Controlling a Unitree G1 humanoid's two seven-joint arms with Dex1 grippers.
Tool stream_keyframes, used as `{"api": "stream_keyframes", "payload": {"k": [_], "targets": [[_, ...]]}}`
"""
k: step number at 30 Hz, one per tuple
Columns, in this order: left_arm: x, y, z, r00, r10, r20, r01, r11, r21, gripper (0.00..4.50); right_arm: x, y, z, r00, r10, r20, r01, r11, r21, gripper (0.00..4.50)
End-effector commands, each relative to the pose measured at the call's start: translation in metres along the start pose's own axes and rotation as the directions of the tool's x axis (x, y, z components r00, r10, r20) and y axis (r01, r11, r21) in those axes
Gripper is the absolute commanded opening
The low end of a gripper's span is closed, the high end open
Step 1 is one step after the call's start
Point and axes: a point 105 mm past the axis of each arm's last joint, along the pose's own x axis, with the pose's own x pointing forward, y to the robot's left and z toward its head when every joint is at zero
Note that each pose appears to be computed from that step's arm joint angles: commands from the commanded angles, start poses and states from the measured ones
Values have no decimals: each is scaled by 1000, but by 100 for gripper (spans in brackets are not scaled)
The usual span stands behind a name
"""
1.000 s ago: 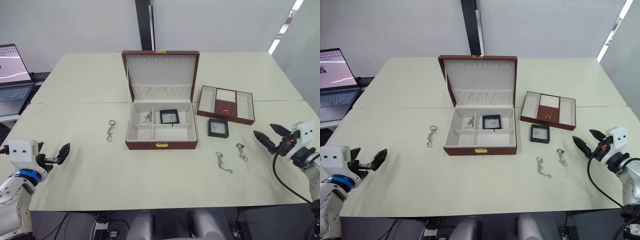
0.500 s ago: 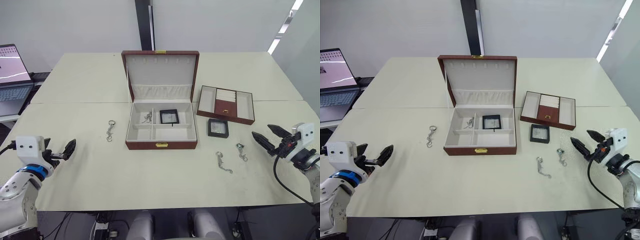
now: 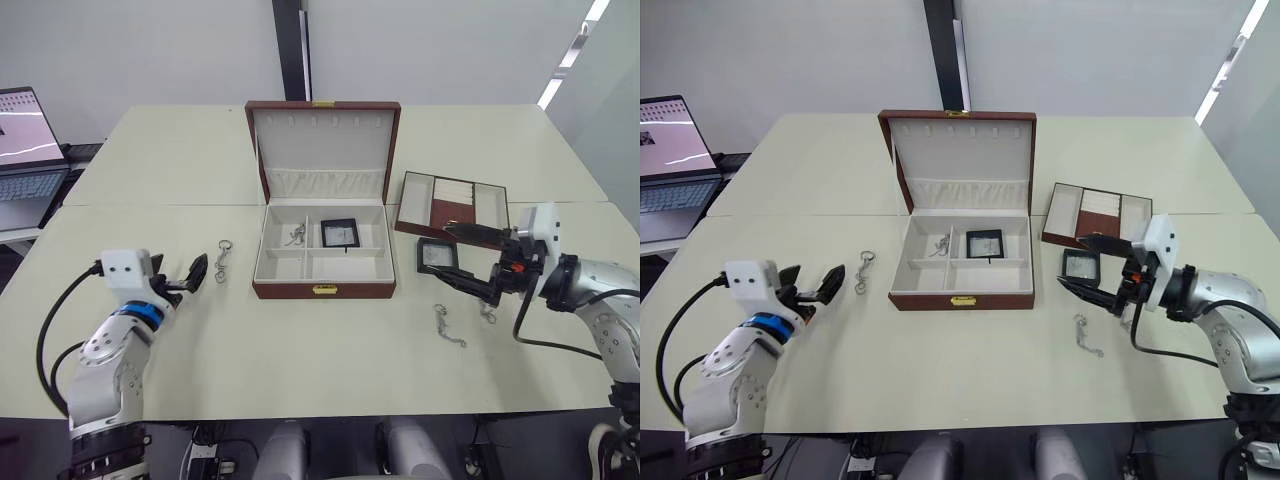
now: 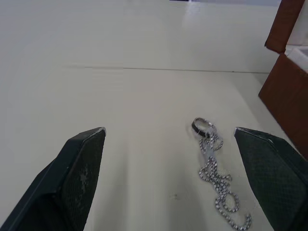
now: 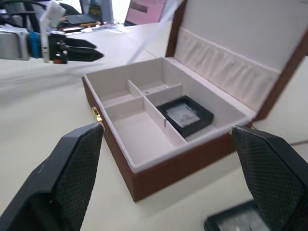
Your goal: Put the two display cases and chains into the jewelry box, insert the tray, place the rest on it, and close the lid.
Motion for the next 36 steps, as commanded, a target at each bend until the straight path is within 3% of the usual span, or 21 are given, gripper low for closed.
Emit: {"api": "stream_keyframes", "payload": {"k": [1,8,17,22,33,36], "targets": [[5,-5,1,1000,9,11,-9,1000,5,443,10,7,19,998,49,26,-48,998,-36,450],[15,-20,-9,1000,14,-23,-14,1000,9,443,22,11,21,996,73,41,-73,997,-15,450],[27,-20,-37,991,28,-128,-24,999,30,443,24,12,22,996,75,50,-75,997,-5,450],[34,-21,-40,989,26,-147,-21,999,35,443,25,11,23,996,77,52,-77,997,-3,450],[30,-28,-56,978,-12,-210,17,1000,22,443,24,11,22,996,75,51,-75,997,-1,450],[29,-28,-57,977,-12,-214,17,1000,21,380,24,11,22,996,75,51,-75,997,2,450]]}}
